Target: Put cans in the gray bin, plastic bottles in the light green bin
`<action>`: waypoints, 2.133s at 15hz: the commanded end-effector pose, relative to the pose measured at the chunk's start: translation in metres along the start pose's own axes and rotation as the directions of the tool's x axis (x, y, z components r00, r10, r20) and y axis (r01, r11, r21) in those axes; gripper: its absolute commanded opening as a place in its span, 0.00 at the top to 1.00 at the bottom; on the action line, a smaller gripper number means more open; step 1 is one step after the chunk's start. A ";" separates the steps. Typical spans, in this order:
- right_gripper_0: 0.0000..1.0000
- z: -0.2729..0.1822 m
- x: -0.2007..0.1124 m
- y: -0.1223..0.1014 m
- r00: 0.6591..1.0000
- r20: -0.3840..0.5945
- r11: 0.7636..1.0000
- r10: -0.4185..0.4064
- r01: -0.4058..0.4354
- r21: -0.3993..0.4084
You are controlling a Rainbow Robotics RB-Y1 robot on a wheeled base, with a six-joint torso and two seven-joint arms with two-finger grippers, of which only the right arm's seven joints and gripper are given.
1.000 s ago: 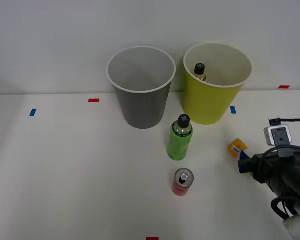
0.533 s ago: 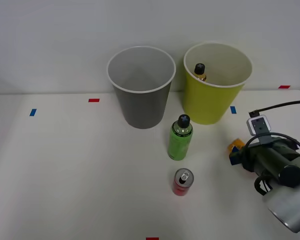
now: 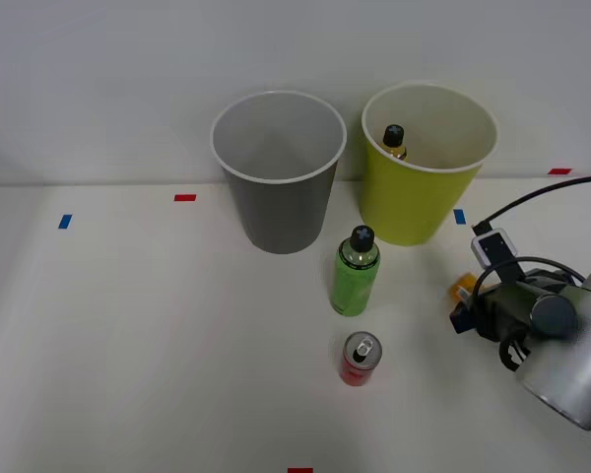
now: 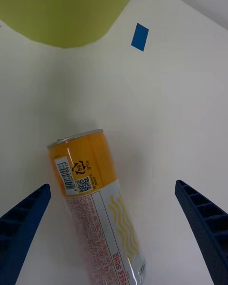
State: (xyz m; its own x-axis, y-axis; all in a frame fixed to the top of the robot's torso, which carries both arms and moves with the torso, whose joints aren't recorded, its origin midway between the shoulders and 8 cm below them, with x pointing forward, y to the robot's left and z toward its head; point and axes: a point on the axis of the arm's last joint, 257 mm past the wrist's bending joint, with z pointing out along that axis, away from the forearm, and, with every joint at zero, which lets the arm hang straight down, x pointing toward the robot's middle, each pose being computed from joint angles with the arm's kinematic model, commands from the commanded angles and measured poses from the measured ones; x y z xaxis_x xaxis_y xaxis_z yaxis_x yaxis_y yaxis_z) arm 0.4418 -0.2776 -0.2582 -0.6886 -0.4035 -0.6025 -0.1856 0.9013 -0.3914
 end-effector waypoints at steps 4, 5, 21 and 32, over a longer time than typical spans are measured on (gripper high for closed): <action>0.10 0.013 0.006 0.003 0.996 -0.084 1.000 -0.003 0.004 0.003; 0.10 0.016 0.010 0.005 0.994 -0.106 1.000 0.009 -0.010 -0.009; 0.09 0.039 -0.009 0.016 0.984 -0.170 0.997 0.054 -0.061 -0.038; 0.09 0.051 -0.003 0.011 0.986 -0.161 0.998 0.040 -0.046 -0.037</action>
State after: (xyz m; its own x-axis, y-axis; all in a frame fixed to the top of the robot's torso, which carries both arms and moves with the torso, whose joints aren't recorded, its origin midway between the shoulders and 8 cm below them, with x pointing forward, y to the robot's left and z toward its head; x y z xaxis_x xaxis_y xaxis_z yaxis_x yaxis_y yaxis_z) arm 0.4780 -0.2737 -0.2962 -0.7989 -0.3373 -0.4980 -0.1800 0.9241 -0.3371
